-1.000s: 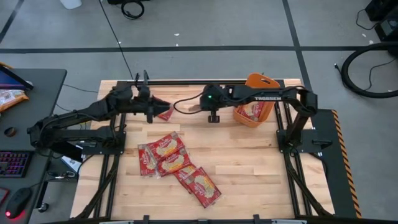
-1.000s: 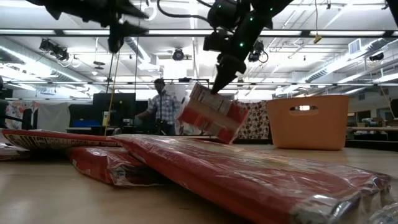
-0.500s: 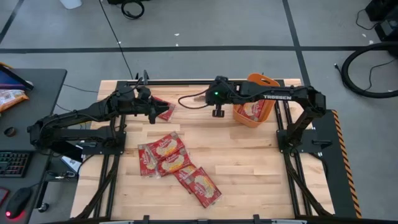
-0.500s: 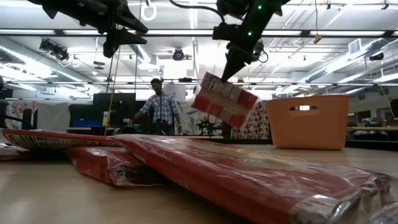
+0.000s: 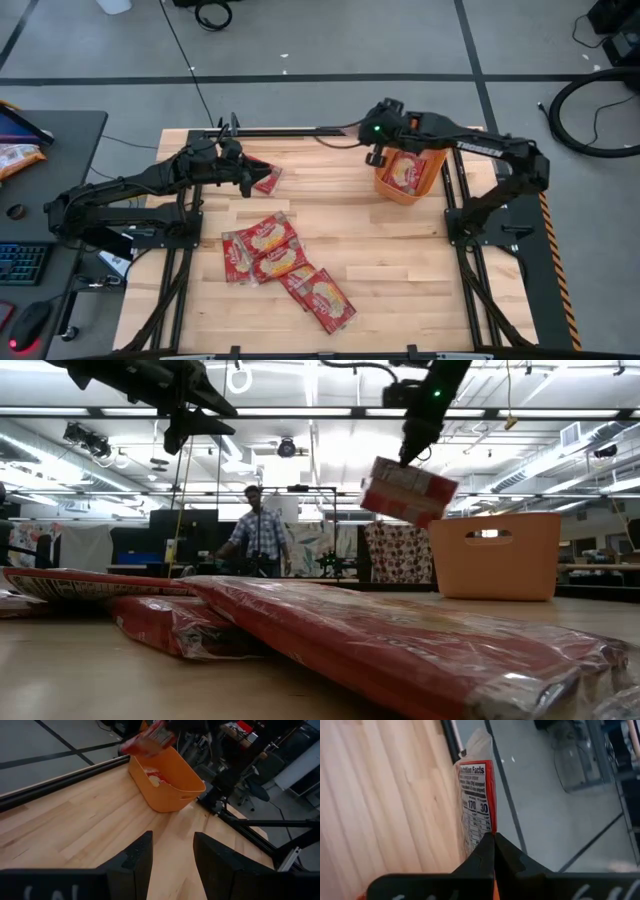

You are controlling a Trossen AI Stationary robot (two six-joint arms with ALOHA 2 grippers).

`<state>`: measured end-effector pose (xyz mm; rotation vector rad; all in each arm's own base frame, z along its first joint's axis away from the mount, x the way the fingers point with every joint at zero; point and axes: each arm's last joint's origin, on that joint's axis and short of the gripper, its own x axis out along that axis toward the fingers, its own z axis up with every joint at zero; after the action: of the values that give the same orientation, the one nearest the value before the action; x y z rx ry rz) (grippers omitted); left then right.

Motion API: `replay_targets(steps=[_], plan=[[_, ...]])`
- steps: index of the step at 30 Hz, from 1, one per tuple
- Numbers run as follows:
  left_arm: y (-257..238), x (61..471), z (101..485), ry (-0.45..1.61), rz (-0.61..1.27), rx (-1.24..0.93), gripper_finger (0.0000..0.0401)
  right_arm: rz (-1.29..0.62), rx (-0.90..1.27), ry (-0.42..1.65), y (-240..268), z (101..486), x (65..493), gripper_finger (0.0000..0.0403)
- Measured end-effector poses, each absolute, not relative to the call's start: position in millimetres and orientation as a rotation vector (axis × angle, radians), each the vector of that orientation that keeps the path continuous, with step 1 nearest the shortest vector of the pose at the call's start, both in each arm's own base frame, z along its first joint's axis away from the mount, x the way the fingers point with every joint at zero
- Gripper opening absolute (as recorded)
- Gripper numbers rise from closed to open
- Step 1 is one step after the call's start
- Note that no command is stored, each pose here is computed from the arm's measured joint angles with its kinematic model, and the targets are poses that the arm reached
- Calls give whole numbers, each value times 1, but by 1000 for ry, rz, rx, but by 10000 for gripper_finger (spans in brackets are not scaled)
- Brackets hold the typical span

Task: Sort popcorn bags into baskets
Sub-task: Stack the red popcorn on the orange bin

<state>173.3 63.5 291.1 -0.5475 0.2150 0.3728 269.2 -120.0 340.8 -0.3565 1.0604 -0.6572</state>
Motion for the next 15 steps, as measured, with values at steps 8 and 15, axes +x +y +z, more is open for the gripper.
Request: replay_targets(steps=[8,15], plan=[[64,173,291,214,381,-539,146,-741,-266,1122,-128,354,231,0],[64,173,291,215,383,-539,146,-793,-196,1132,-136,350,197,0]])
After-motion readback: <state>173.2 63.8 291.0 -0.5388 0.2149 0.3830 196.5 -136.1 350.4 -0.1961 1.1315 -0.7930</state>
